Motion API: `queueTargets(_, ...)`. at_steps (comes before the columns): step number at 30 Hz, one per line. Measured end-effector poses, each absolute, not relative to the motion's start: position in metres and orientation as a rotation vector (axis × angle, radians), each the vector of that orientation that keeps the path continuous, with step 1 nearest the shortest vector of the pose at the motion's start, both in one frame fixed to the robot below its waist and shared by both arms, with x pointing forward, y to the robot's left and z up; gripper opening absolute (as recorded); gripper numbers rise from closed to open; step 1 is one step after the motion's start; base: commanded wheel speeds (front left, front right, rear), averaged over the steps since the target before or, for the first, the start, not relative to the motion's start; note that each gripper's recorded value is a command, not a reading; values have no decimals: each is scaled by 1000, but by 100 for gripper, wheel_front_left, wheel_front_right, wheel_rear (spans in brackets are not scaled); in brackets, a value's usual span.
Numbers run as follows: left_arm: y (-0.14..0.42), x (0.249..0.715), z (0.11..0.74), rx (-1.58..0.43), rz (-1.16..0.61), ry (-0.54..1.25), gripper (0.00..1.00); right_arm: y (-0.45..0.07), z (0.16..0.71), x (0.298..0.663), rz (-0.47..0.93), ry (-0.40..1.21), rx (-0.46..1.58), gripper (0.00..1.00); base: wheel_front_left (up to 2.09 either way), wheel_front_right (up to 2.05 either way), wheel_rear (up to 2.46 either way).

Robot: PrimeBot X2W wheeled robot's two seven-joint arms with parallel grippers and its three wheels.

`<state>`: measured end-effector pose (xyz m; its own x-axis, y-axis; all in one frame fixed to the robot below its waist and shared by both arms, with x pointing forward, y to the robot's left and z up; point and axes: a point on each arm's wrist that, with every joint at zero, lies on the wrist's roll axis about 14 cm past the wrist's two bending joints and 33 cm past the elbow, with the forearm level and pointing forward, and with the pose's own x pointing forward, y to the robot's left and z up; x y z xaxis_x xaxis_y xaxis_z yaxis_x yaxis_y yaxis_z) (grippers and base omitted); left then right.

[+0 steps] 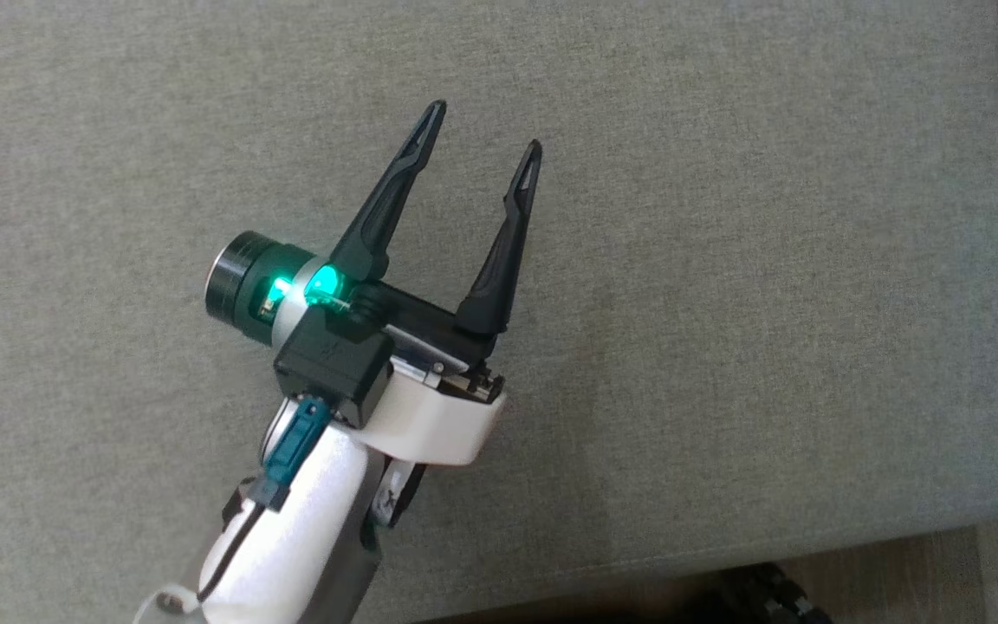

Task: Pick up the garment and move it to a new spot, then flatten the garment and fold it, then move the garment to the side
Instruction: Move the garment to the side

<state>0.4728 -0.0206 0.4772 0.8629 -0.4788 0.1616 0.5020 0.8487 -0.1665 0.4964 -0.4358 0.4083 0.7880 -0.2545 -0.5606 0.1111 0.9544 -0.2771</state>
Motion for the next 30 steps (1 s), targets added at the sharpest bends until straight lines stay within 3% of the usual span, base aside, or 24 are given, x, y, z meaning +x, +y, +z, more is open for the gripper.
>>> queueTargets(2, -22, 474, 475, -211, -521, -113, 100, -442, 408, 494, -214, 637, -252, 0, 0, 0, 0)
queueTargets(3, -23, 474, 474, -214, -523, -113, 100, -446, 408, 493, -223, 639, -268, 11, 0, 0, 0)
queueTargets(4, -24, 474, 474, -215, -525, -112, 100, -452, 409, 491, -236, 642, -287, 91, 0, 0, 0)
queueTargets(5, -24, 474, 475, -215, -526, -113, 100, -459, 413, 489, -254, 632, -312, 100, 0, 0, 0)
queueTargets(9, -23, 471, 483, -205, -533, -131, 100, -464, 450, 509, -271, 459, -403, 100, 0, 0, 0)
queueTargets(15, -14, 462, 500, -184, -504, -148, 100, -404, 443, 520, -181, 353, -332, 100, 0, 0, 0)
queueTargets(22, 22, 427, 501, -151, -378, -88, 100, -310, 427, 490, -42, 292, -132, 100, 0, 0, 0)
queueTargets(30, 78, 382, 507, -151, -193, -63, 100, -218, 446, 443, 96, 173, 93, 100, 0, 0, 0)
